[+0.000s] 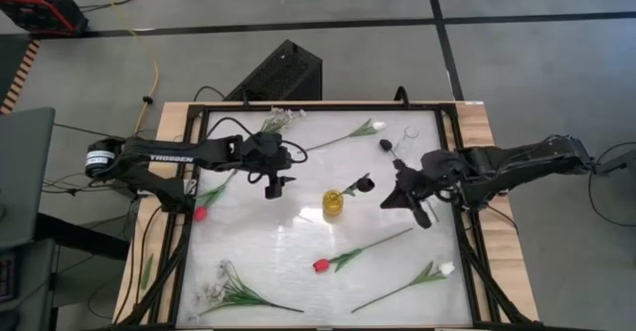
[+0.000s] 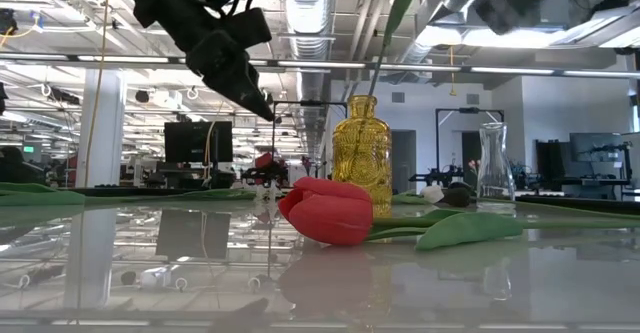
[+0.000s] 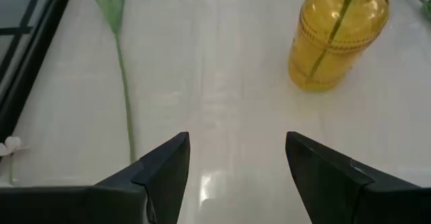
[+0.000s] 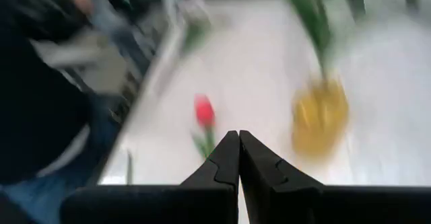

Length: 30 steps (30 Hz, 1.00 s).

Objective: Sort flowers into vase by color
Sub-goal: Put the black tulip into the black vase

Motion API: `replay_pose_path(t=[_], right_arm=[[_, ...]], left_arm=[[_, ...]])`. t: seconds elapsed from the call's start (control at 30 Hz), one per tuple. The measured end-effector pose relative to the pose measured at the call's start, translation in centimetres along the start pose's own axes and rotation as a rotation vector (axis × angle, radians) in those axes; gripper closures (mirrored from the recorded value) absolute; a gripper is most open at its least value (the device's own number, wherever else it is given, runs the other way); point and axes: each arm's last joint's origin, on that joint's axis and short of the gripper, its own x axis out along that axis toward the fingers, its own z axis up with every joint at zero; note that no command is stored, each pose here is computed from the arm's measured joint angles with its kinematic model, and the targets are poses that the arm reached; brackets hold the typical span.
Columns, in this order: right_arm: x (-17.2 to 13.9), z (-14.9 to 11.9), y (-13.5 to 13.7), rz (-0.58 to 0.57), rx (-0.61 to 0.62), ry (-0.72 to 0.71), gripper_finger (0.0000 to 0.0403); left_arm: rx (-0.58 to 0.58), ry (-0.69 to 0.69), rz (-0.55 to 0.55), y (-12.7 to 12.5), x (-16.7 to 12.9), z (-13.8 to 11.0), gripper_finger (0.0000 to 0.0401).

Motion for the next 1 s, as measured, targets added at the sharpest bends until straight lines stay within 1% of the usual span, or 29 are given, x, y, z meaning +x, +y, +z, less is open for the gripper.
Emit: replay_pose_path(t=[0.07, 0.17, 0.2, 0.27, 0.33, 0.43, 0.53, 0.63, 0.73, 0.8, 0.93, 1.0], right_arm=[[0.0, -1.1, -0.9, -0.125, 0.11, 0.08, 0.0368], [0.2, -3.0, -2.6, -0.383, 0.256, 0.177, 0.0368], [0.2, -3.6, -3.2, -0.45, 0.297, 0.217, 0.0367], [0.1, -4.5, -4.2, -0.537, 0.376, 0.29, 0.0362], [0.1, -4.9, -5.0, -0.591, 0.458, 0.3, 0.0349], [0.3, -6.0, -6.5, -0.66, 0.557, 0.301, 0.032], [0.7, -7.5, -8.0, -0.73, 0.624, 0.35, 0.0283], [1.1, -8.4, -9.4, -0.778, 0.668, 0.375, 0.0245], [1.5, -9.2, -10.4, -0.86, 0.687, 0.413, 0.0219], [2.0, -9.5, -11.0, -0.877, 0.678, 0.42, 0.021], [3.2, -10.2, -11.9, -0.868, 0.651, 0.42, 0.0208], [3.6, -10.5, -12.3, -0.888, 0.65, 0.44, 0.0211]], left_arm=[[-0.001, 0.01, -0.002, 0.0, 0.0, -0.1, 0.0167], [-0.001, 0.005, -0.001, 0.0, 0.0, -0.1, 0.0167], [-0.001, 0.005, -0.001, 0.0, 0.0, 0.0, 0.0167], [-0.001, 0.006, -0.001, 0.0, 0.0, -0.1, 0.0167], [-0.005, 0.005, -0.001, 0.0, 0.0, 0.0, 0.0167], [-0.026, -0.009, -0.012, -0.1, 0.2, -0.2, 0.0167], [-0.049, -0.058, -0.02, -0.8, 0.6, -1.3, 0.0168], [-0.058, -0.139, -0.023, -1.6, 0.6, -2.0, 0.0168], [-0.07, -0.161, -0.023, -1.9, 0.4, -2.3, 0.0168], [-0.073, -0.163, -0.027, -2.1, 0.4, -2.3, 0.0168], [-0.065, -0.164, -0.036, -2.3, 0.4, -2.3, 0.0168], [-0.064, -0.165, -0.041, -2.4, 0.4, -2.3, 0.0168]])
